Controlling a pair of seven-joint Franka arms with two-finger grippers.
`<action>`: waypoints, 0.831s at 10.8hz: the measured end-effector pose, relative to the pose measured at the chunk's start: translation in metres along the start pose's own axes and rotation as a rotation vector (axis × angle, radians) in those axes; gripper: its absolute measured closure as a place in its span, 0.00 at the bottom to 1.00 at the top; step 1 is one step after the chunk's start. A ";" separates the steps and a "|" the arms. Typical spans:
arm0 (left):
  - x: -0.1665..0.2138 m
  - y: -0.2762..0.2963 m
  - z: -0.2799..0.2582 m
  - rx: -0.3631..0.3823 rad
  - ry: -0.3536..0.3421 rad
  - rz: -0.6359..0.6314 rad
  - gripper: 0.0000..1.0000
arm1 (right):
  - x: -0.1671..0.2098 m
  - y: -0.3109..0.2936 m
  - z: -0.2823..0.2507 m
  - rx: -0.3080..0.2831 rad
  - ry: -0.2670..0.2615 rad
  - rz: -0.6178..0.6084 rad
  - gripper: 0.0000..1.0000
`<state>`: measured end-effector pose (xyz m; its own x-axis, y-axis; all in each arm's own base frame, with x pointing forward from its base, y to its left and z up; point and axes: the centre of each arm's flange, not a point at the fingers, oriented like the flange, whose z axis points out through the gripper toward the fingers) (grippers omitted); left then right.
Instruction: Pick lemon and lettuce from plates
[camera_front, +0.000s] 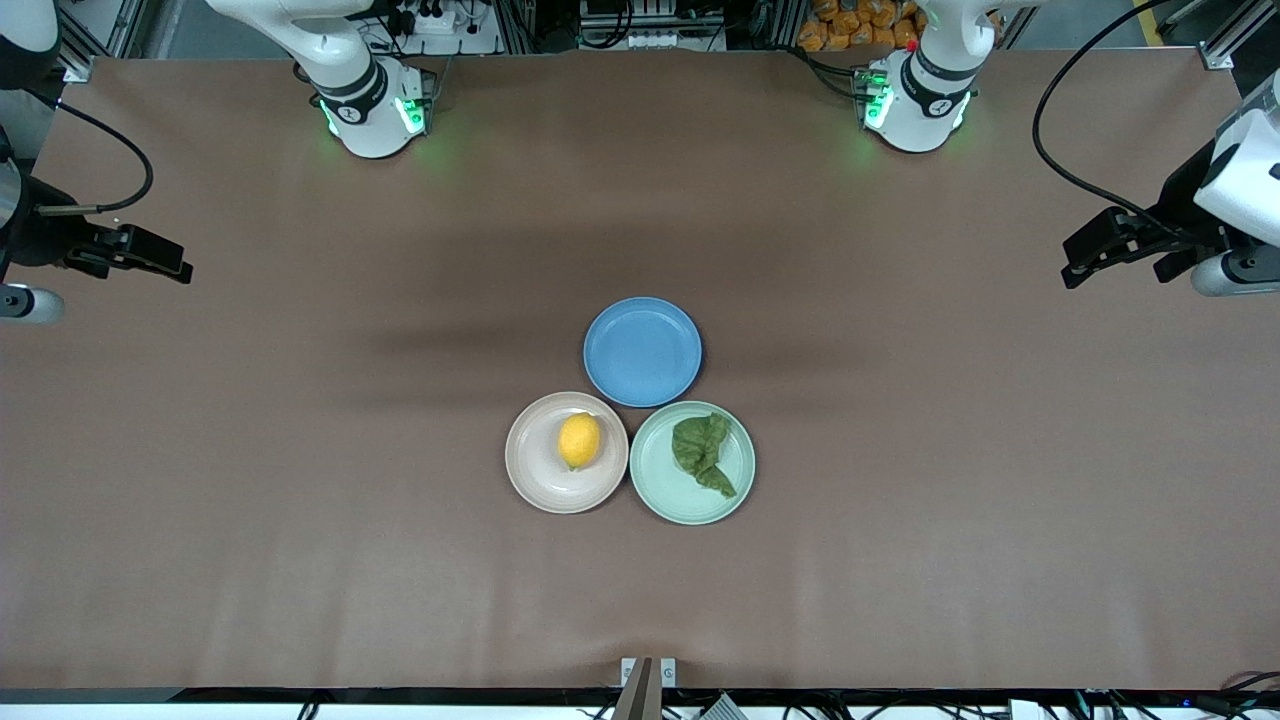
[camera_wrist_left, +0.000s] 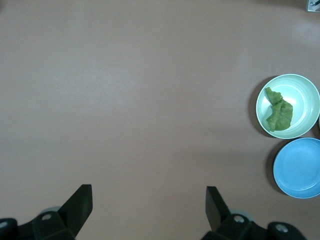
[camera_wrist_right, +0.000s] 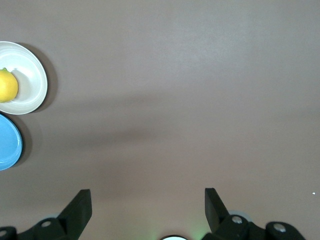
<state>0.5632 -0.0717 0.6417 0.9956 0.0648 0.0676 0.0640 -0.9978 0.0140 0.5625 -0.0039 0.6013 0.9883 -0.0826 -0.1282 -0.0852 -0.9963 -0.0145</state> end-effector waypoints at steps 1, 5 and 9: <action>0.000 0.001 0.000 0.000 0.000 0.001 0.00 | 0.000 0.000 0.000 0.000 0.000 0.000 0.00; -0.001 0.007 0.000 -0.001 0.000 0.012 0.00 | 0.000 0.000 0.000 0.000 0.000 0.000 0.00; -0.002 0.034 0.016 -0.009 -0.025 0.061 0.00 | 0.000 0.000 0.000 0.000 0.000 0.000 0.00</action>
<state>0.5643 -0.1064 0.6261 0.9990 0.0037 0.0434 0.0028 -0.9998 0.0194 0.5625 -0.0039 0.6013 0.9883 -0.0831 -0.1279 -0.0856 -0.9962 -0.0145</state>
